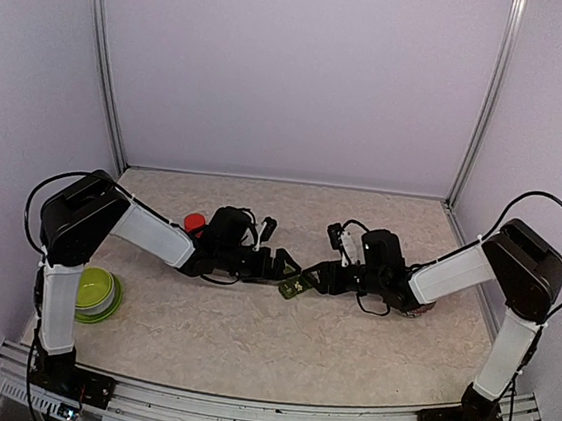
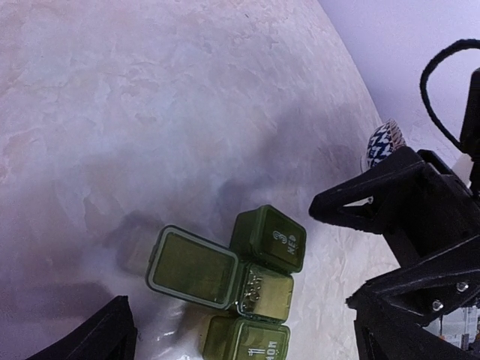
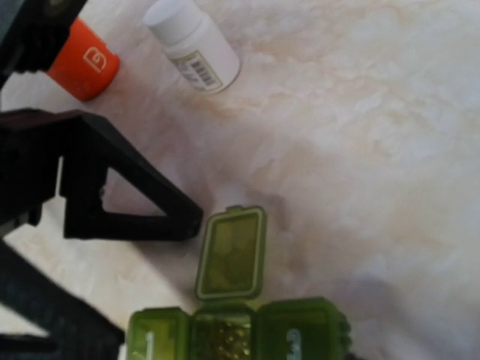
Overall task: Sort the pills into containers
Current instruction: Hold the pill container at the center of the board.
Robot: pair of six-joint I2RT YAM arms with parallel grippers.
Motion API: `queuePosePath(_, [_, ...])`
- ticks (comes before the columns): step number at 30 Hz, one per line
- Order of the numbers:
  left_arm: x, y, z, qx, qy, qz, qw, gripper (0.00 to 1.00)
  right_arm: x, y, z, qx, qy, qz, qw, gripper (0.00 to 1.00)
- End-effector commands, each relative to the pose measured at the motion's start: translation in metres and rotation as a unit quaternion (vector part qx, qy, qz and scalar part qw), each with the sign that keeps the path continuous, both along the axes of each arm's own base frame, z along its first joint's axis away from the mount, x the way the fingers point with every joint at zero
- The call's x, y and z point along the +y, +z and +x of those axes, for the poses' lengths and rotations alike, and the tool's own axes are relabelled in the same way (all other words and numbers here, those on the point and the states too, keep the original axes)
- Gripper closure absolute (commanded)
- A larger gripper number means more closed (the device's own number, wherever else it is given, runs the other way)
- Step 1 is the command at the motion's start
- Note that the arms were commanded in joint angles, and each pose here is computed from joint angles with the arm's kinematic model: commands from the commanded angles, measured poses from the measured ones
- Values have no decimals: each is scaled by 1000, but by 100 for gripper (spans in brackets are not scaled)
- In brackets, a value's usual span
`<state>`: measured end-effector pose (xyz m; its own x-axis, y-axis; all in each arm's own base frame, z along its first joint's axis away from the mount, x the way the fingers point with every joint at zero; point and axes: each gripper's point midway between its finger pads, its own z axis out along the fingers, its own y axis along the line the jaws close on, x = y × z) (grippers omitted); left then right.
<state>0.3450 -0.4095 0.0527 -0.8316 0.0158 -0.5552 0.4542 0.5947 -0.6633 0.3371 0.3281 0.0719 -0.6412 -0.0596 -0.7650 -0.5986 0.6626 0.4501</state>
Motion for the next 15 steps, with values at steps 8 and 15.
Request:
queuePosePath(8, [-15,7,3,4,-25,-53,998,1,0,-5,5,19,9,15,1000,46])
queuePosePath(15, [-18,8,2,3,-32,-64,997,1,-4,-11,10,26,3,10,1000,48])
